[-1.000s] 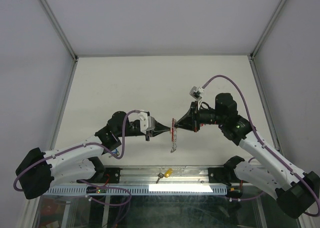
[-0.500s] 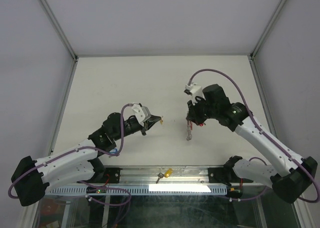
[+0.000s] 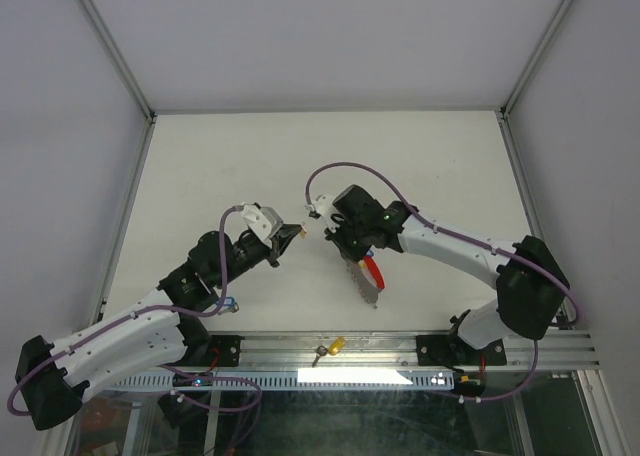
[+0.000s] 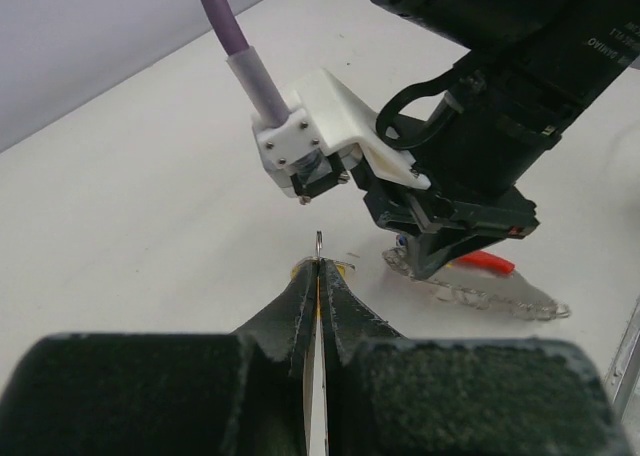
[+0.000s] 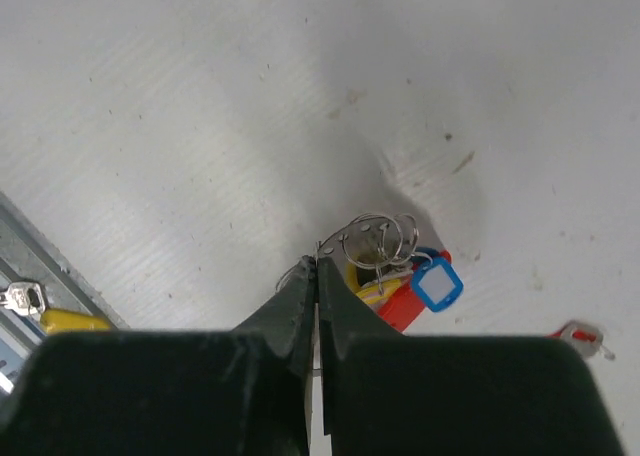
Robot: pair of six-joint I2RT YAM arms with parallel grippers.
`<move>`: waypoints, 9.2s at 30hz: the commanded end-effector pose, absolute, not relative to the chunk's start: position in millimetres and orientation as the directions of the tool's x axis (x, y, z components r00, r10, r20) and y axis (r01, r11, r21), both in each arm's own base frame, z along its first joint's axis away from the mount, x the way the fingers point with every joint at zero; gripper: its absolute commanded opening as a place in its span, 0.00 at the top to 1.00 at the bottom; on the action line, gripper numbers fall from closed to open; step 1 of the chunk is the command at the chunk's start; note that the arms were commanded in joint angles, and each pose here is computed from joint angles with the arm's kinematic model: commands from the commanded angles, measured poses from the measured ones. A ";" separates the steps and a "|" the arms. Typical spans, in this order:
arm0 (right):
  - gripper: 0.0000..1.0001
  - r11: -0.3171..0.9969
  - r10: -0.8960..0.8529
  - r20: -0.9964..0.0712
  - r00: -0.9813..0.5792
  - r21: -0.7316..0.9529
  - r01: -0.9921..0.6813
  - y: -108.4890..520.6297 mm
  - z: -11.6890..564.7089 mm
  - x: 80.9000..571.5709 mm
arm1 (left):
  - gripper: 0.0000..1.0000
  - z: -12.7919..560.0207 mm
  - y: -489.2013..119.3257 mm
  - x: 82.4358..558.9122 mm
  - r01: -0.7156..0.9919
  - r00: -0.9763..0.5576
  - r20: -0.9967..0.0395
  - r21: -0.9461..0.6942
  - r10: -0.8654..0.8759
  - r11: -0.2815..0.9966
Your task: Put the keys on the keyring
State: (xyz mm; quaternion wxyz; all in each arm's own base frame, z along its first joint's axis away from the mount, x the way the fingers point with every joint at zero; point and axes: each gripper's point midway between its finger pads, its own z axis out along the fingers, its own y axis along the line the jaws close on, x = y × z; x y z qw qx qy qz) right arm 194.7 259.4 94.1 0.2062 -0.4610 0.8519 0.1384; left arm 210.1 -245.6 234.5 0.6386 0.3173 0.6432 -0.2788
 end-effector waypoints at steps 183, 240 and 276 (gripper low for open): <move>0.75 0.280 -0.056 -0.951 0.306 -0.309 -0.909 260.1 250.6 142.8 | 1.00 279.1 -286.8 137.0 0.756 0.636 -0.770 0.633 0.040 0.163; 0.65 0.845 -0.058 -0.543 -0.838 0.421 -0.331 319.5 57.4 183.5 | 1.00 302.7 -231.3 185.8 0.665 0.522 -0.826 0.550 0.212 0.506; 1.00 0.596 -0.380 -0.840 -0.388 0.099 -0.797 304.4 128.9 187.2 | 1.00 292.0 -235.7 194.8 0.677 0.507 -0.824 0.562 0.252 0.475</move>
